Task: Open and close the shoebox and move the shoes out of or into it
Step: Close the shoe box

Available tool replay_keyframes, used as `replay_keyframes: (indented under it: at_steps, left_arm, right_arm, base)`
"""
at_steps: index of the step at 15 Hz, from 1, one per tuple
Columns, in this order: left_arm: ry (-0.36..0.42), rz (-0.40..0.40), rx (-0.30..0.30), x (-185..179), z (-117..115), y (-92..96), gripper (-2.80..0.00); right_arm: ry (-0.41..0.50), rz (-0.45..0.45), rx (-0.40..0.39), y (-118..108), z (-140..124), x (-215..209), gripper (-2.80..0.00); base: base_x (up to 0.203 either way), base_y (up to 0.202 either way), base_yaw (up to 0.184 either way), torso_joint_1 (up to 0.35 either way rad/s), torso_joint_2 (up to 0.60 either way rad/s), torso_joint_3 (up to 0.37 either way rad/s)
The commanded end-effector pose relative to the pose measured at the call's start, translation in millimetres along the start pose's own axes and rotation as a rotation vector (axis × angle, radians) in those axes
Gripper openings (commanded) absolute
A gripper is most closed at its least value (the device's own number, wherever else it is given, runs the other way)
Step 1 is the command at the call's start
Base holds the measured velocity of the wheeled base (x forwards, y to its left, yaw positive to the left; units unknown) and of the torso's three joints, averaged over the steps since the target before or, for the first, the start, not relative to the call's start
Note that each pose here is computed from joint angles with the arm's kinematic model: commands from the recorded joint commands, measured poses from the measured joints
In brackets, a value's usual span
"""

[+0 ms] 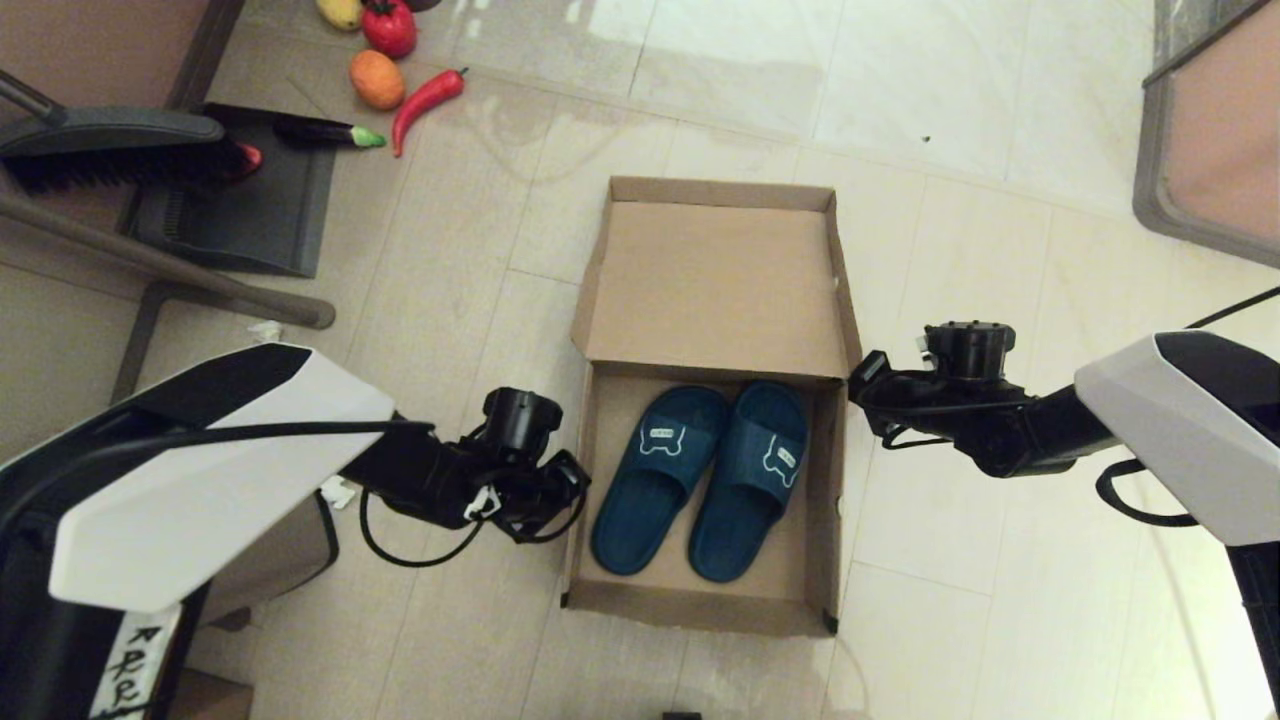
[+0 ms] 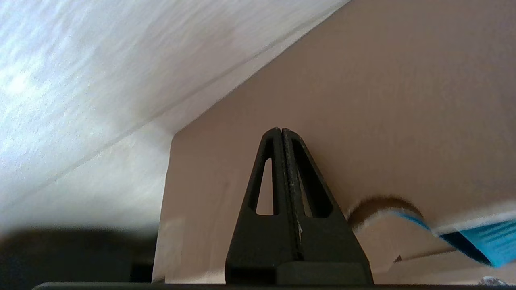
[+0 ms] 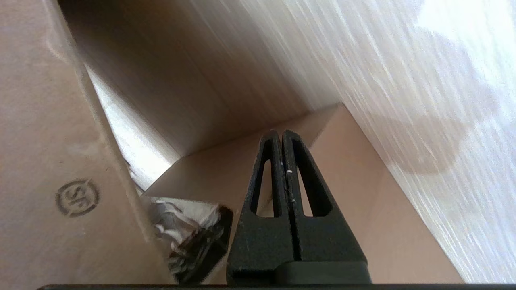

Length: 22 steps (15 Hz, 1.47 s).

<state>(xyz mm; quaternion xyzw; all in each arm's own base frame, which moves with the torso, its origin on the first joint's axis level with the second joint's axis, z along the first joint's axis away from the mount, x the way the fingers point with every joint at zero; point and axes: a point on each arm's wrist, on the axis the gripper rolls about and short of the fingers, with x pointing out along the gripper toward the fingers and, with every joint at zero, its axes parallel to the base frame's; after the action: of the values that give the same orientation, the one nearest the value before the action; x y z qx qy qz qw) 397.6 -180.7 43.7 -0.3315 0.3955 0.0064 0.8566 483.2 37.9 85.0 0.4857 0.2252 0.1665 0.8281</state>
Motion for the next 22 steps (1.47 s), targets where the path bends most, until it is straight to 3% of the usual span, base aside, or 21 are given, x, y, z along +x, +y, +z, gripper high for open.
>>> replay_keyframes:
  at_steps: [1, 6, 10, 15, 19, 22]
  left_arm:
    - [0.009, 0.012, -0.014, -10, -5, 4.1, -2.80]
    - [0.010, 0.063, -0.037, -27, -16, 14.0, -2.80]
    - [-0.047, 0.051, -0.026, -33, 2, 11.6, -2.80]
    - [-0.093, 0.014, 0.058, -25, 21, -0.5, -2.80]
    - [-0.092, 0.007, 0.067, -20, 20, -4.6, -2.80]
    - [-0.083, 0.009, 0.075, -16, 16, -4.9, -2.80]
  right_arm:
    - [0.006, -0.003, 0.009, 2, -5, -9, -2.80]
    - [-0.022, -0.024, 0.017, 2, -3, -38, -2.80]
    - [-0.076, -0.001, -0.001, 8, 18, -51, -2.80]
    - [-0.120, 0.066, -0.039, 6, 42, -20, -2.80]
    - [-0.156, 0.122, -0.058, 8, 64, 10, -2.80]
    - [-0.127, 0.151, -0.009, 2, 70, 26, -2.80]
  base:
    - [0.000, 0.000, 0.000, 0.000, 0.00, 0.000]
    - [0.000, 0.000, 0.000, 0.000, 0.00, 0.000]
    - [0.000, 0.000, 0.000, 0.000, 0.00, 0.000]
    - [0.000, 0.000, 0.000, 0.000, 0.00, 0.000]
    - [0.000, 0.000, 0.000, 0.000, 0.00, 0.000]
    - [0.000, 0.000, 0.000, 0.000, 0.00, 0.000]
